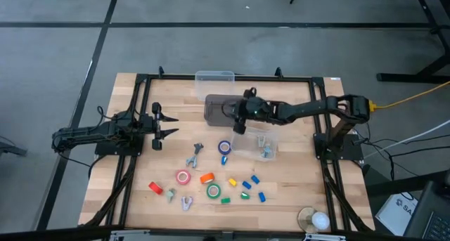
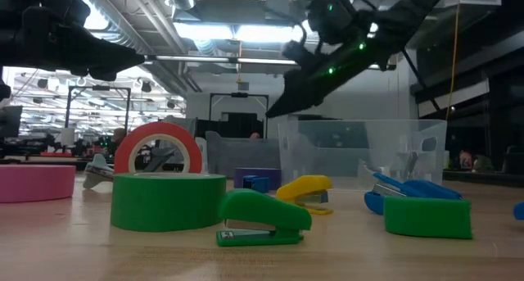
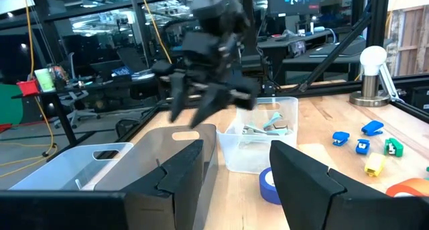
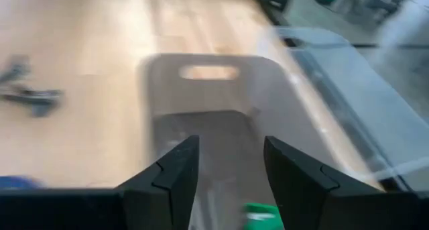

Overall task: Pick and place Stapler, Stapler remover, tape
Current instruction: Put the blue stapler into the black bin

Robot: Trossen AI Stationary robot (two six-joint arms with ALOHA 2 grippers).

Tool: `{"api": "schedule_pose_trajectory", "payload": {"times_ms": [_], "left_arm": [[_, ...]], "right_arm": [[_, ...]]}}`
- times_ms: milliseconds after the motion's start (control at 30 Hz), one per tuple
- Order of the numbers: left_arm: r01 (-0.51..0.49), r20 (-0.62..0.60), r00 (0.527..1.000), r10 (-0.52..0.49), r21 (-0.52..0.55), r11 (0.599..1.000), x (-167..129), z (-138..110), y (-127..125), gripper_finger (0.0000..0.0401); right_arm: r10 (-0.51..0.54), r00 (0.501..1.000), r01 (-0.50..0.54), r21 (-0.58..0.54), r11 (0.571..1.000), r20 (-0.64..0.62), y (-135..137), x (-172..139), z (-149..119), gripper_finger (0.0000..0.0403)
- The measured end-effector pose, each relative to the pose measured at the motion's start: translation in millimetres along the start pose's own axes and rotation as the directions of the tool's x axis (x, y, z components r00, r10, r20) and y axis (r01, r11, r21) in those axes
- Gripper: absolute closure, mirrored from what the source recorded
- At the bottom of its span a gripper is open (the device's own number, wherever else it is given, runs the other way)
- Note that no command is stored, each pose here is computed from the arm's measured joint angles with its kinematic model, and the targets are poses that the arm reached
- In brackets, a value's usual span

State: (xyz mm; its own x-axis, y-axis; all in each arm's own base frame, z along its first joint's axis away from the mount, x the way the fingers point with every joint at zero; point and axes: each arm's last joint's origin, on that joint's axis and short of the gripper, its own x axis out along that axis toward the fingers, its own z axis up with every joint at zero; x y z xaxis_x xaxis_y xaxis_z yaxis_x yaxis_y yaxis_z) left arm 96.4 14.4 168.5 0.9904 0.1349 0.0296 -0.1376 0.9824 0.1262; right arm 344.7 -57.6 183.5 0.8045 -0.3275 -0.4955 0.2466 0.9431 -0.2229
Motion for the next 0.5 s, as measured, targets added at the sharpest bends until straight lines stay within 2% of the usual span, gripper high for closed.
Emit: {"api": "schedule_pose_trajectory", "payload": {"times_ms": [267, 433, 500], "left_arm": [[0.000, 0.000, 1.000, 0.000, 0.000, 1.000, 0.0, 0.0, 0.0, 0.0232], [0.000, 0.000, 1.000, 0.000, 0.000, 1.000, 0.0, 0.0, 0.0, 0.0232], [0.000, 0.000, 1.000, 0.000, 0.000, 1.000, 0.0, 0.0, 0.0, 0.0232]], "right_arm": [[0.153, 0.987, -0.146, -0.128, 0.981, 0.052, 53.9, -34.4, 19.5, 0.0230], [0.287, 0.957, -0.268, -0.275, 0.924, 0.034, 83.4, -51.5, 19.7, 0.0230], [0.328, 0.944, -0.308, -0.293, 0.905, 0.021, 93.1, -56.1, 18.1, 0.0230]]}}
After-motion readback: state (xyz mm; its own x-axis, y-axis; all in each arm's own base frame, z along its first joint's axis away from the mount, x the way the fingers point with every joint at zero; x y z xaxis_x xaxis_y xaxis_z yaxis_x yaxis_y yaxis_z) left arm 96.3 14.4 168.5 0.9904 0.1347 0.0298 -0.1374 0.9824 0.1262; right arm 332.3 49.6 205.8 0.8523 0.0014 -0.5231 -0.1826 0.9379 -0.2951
